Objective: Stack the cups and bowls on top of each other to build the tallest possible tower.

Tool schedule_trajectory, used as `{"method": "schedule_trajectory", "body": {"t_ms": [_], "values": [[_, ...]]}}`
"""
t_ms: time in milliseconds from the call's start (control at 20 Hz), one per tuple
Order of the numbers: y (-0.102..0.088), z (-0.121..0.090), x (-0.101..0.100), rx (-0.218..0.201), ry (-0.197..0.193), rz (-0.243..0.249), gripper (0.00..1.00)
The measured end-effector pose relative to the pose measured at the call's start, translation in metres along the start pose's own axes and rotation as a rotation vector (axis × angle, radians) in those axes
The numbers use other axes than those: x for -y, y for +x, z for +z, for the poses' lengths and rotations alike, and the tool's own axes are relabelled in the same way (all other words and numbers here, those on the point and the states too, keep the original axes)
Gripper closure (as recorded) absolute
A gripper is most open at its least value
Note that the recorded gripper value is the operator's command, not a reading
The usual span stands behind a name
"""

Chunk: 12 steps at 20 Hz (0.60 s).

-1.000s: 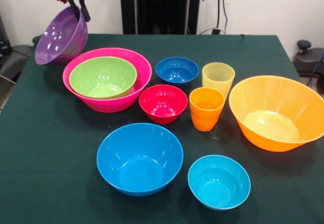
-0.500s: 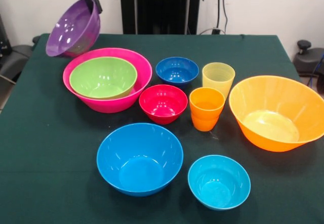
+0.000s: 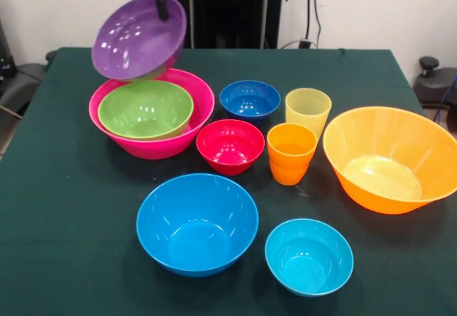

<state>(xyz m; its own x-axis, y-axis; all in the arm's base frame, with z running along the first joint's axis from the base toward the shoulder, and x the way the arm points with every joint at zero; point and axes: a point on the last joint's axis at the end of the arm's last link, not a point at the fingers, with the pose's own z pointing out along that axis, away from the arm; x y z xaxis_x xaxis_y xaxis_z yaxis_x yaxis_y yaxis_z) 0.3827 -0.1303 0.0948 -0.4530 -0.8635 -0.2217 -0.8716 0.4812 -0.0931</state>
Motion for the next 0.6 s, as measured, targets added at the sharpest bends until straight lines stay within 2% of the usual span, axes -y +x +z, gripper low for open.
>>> {"method": "schedule_trajectory", "body": {"t_ms": [100, 250, 300, 400, 450, 600], "values": [[-0.018, 0.005, -0.008, -0.005, 0.034, -0.077, 1.00], [-0.025, 0.008, -0.010, 0.001, 0.082, -0.121, 1.00], [-0.024, 0.009, -0.010, 0.008, 0.114, -0.132, 1.00], [-0.022, 0.009, -0.009, 0.014, 0.140, -0.135, 1.00], [-0.018, 0.011, -0.009, 0.024, 0.168, -0.136, 1.00], [-0.008, 0.014, -0.008, 0.043, 0.206, -0.134, 1.00]]}}
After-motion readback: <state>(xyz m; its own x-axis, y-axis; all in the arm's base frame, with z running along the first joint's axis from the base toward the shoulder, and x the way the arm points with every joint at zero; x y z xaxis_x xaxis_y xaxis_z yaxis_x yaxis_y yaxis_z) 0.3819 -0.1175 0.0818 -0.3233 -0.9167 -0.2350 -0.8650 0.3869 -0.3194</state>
